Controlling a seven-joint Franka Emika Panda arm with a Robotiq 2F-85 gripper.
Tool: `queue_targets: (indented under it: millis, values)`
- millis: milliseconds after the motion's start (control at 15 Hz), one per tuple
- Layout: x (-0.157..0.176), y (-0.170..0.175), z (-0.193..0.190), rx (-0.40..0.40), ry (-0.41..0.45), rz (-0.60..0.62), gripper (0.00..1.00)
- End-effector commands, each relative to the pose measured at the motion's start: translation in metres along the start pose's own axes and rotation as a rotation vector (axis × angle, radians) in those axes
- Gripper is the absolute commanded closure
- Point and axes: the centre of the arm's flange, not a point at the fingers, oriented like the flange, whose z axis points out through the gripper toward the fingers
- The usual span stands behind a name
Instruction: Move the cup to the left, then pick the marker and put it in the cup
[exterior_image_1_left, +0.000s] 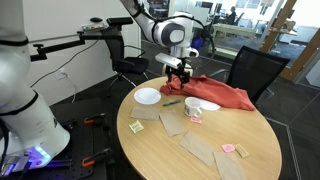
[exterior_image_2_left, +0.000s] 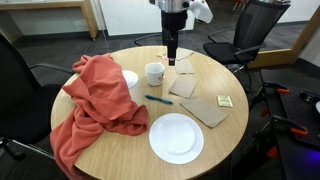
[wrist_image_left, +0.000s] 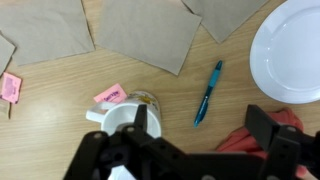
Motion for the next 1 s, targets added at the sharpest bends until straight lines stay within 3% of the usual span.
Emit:
queue_targets:
  millis: [0, 400, 933]
  values:
    - [-0.043, -0.024, -0.020, -0.004, -0.013, 0.047, 0.00]
    - [-0.054, -0.055, 0.012, 0.035, -0.032, 0.058, 0.00]
    - [-0.040, -0.073, 0.062, 0.073, 0.050, 0.057, 0.00]
